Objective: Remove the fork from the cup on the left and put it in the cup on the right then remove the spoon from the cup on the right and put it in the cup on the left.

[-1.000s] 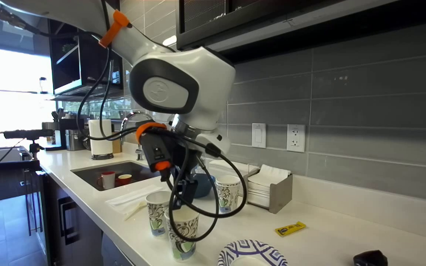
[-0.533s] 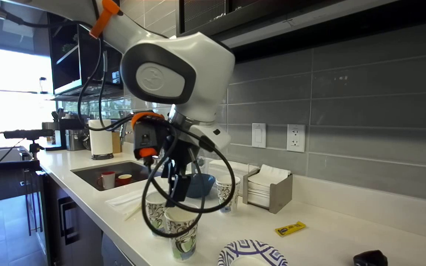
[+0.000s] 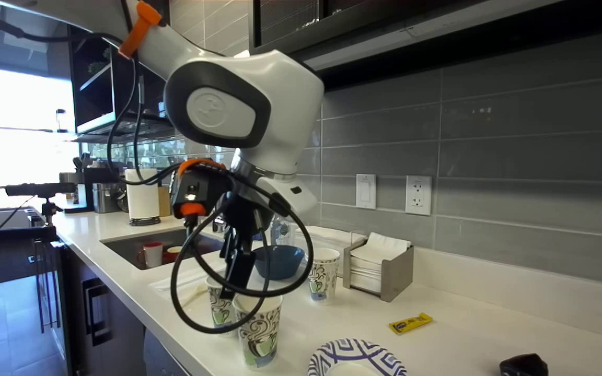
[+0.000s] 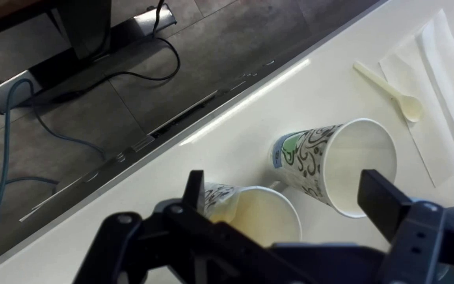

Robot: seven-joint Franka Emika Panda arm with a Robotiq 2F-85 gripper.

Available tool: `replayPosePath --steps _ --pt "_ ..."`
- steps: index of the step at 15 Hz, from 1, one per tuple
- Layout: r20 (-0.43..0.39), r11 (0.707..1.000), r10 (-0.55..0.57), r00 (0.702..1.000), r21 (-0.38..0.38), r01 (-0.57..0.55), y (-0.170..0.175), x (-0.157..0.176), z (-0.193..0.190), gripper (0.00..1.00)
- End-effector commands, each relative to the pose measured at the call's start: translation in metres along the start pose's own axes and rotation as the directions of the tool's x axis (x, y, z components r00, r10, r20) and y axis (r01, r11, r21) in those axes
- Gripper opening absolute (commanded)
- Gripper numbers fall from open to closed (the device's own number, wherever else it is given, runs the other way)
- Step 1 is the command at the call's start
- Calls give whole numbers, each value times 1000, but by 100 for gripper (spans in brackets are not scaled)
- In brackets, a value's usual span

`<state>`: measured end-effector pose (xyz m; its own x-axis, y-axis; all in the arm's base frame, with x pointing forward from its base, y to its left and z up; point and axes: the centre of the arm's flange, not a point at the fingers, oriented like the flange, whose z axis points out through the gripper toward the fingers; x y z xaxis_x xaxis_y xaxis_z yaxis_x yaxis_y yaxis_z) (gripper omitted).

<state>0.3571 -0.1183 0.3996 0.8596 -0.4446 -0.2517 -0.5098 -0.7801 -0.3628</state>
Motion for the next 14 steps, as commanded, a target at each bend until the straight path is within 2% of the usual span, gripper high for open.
replayPosePath --steps 1,5,11,12,13,14 --pt "8 991 123 992 57 -123 18 -1 7 100" --pt "24 964 246 969 102 -247 35 2 14 100" --pt "51 909 372 927 182 -375 50 12 18 100" --pt "55 902 384 922 191 -387 52 13 19 96" --pt "57 894 400 915 194 -403 54 14 19 74" --pt "59 888 412 909 198 -415 56 14 19 71"
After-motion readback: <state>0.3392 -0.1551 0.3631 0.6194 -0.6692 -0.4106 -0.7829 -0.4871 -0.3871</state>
